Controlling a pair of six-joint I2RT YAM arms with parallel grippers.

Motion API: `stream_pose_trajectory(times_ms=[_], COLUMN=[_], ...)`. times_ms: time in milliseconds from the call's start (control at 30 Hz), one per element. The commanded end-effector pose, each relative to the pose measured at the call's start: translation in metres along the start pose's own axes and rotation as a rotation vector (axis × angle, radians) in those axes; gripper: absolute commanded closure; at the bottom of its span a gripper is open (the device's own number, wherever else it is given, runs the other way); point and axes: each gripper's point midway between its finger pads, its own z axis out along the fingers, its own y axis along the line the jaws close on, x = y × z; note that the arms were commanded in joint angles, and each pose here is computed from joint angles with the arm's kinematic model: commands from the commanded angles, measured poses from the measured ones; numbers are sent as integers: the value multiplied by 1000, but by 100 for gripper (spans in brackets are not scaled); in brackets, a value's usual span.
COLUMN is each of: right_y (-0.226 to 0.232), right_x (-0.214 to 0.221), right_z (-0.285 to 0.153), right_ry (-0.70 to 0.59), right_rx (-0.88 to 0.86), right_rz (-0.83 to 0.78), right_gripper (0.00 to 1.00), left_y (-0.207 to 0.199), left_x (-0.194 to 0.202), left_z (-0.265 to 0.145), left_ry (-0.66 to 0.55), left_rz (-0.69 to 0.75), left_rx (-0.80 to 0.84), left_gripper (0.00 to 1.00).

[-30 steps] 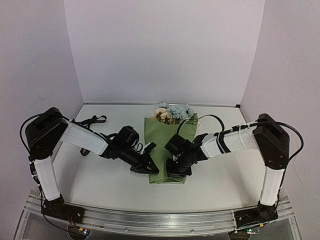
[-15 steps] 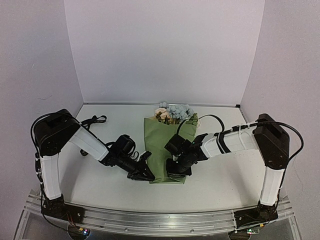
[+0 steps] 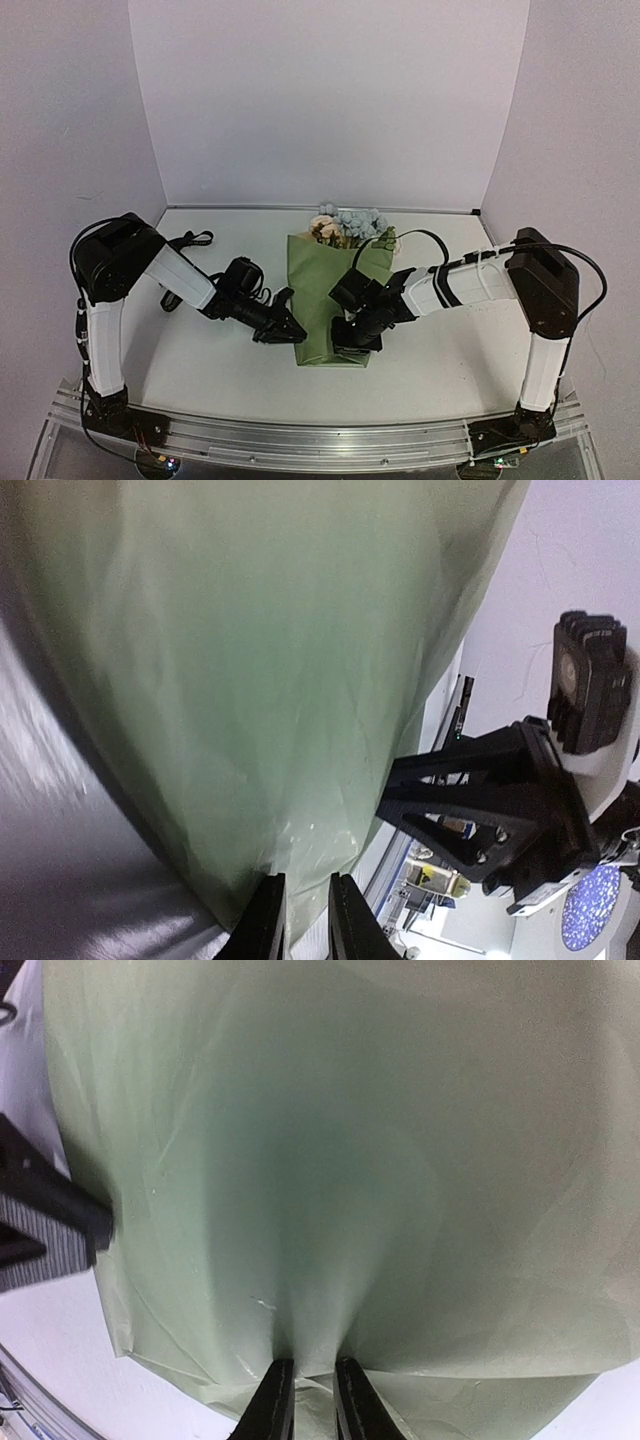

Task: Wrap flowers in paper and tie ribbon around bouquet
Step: Press the fold line of the folded bouquet.

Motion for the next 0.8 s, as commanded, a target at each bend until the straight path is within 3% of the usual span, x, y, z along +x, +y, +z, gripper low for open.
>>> stream_pose_trajectory(times_ms=[0, 767], right_y=[-39, -43], right_x=[26, 35], right_z=[20, 19], right_ry=[70, 100], right_rx=[128, 122], right_rz=[-17, -38], right_gripper=[85, 85], left_y=[5, 22], left_x=[-32, -172], left_z=[-1, -42], left_ry=[-66, -295], left_rz=[-31, -120], left_rx=[-18, 13], left_gripper=[84, 83])
